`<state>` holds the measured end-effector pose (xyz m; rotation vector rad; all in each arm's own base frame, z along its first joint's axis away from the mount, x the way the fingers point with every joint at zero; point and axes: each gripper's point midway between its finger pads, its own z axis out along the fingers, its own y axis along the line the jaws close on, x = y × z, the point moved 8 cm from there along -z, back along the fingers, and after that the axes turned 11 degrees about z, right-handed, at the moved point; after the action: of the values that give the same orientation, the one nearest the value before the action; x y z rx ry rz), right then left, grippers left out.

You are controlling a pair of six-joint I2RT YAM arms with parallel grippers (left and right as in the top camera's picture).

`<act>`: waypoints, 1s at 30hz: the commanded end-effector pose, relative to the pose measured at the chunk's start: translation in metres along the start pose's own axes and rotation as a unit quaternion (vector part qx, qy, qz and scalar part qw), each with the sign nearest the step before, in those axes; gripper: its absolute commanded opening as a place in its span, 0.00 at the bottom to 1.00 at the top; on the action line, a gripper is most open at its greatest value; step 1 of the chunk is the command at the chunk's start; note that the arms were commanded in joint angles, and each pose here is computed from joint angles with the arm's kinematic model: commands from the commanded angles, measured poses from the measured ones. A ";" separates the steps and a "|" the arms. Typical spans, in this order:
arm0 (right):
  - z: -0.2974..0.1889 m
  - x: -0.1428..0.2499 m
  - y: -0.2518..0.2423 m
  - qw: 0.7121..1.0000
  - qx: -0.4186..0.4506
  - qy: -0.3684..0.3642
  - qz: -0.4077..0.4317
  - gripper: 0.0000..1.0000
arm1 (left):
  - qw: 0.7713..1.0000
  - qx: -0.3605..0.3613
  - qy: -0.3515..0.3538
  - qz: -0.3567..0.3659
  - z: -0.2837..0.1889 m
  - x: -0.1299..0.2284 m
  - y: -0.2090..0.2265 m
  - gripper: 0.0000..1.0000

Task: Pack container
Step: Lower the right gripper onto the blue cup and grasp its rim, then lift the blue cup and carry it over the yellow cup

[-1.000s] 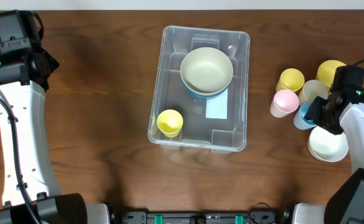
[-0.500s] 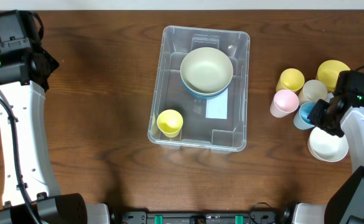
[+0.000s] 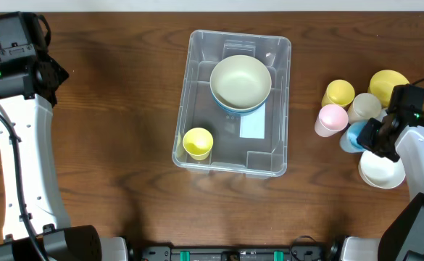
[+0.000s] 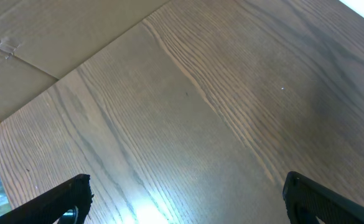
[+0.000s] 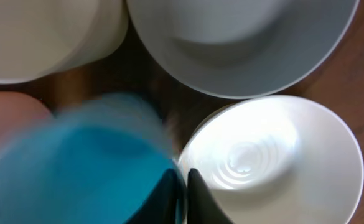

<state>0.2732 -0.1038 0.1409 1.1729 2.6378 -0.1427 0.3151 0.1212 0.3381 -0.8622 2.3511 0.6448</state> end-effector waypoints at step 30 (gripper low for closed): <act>-0.187 0.069 0.094 0.939 -0.270 -0.082 -0.194 0.01 | 1.000 -0.008 -0.001 -0.005 0.001 -0.001 0.002 0.98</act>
<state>0.2625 0.0114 0.2909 0.5804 2.5001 0.2657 0.3151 0.1212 0.3381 -0.8626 2.3509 0.6446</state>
